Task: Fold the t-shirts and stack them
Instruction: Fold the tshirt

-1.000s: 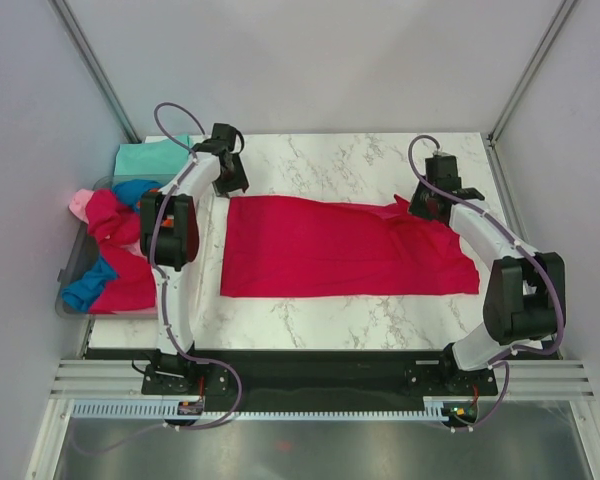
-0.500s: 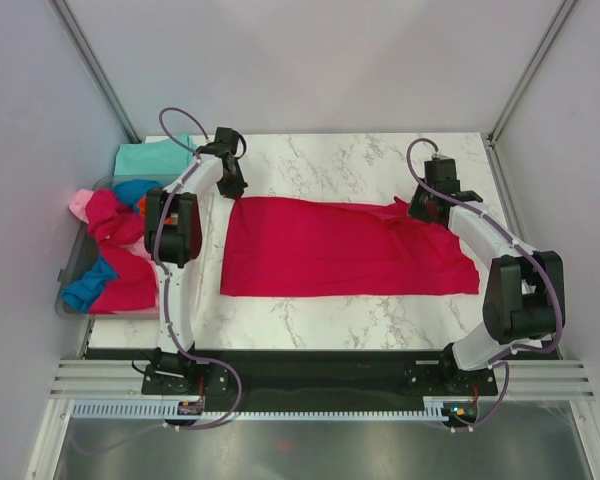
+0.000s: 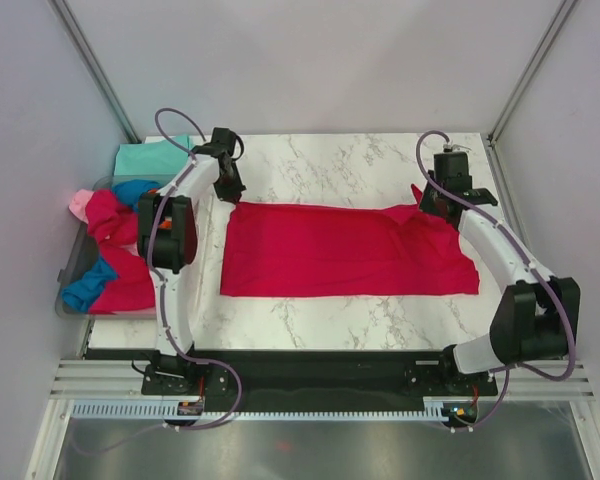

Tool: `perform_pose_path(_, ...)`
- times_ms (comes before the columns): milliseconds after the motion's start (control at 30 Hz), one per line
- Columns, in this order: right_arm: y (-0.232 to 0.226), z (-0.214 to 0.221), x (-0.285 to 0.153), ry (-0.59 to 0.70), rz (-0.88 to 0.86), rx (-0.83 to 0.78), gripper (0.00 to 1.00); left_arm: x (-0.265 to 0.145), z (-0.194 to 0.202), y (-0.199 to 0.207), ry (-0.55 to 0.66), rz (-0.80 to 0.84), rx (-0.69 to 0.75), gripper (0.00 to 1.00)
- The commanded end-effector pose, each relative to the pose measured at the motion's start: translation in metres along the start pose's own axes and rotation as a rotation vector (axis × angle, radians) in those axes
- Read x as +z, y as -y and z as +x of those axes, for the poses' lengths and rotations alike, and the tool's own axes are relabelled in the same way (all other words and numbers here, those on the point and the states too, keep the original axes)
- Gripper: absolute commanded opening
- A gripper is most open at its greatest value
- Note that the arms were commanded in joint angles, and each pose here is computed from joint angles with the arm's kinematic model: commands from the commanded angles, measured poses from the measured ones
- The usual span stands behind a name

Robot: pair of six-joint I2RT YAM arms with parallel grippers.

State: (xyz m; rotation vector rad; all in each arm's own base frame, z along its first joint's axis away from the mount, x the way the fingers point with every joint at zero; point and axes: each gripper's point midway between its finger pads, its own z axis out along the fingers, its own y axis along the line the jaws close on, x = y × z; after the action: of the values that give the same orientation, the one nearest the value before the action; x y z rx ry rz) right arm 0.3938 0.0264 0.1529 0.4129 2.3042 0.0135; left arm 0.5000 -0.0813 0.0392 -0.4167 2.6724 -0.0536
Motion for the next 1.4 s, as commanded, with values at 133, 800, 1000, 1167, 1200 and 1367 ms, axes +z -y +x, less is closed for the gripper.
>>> perform_pose_path(133,0.036,-0.008,-0.053,0.093,0.110,-0.034,0.00,-0.078,-0.002,-0.006,0.087,0.024,0.027,0.02)
perform_pose_path(800,0.060,0.162,-0.067,-0.051,0.030,0.589,0.75,-0.105,0.111,-0.058,0.022,-0.091,0.002,0.53)
perform_pose_path(1000,0.056,0.118,-0.094,0.137,-0.072,0.649,0.78,-0.130,0.097,-0.051,0.092,-0.043,0.015,0.55)
perform_pose_path(1167,0.025,0.091,-0.099,0.144,-0.222,0.598,0.73,-0.132,0.103,-0.027,0.106,-0.009,0.081,0.55)
perform_pose_path(1200,0.017,0.097,-0.088,0.093,-0.231,0.587,0.73,-0.124,0.108,-0.023,0.084,-0.016,0.095,0.55)
perform_pose_path(1367,0.016,0.125,-0.040,-0.054,-0.138,0.521,0.73,-0.094,0.132,0.003,0.017,-0.035,0.166,0.54)
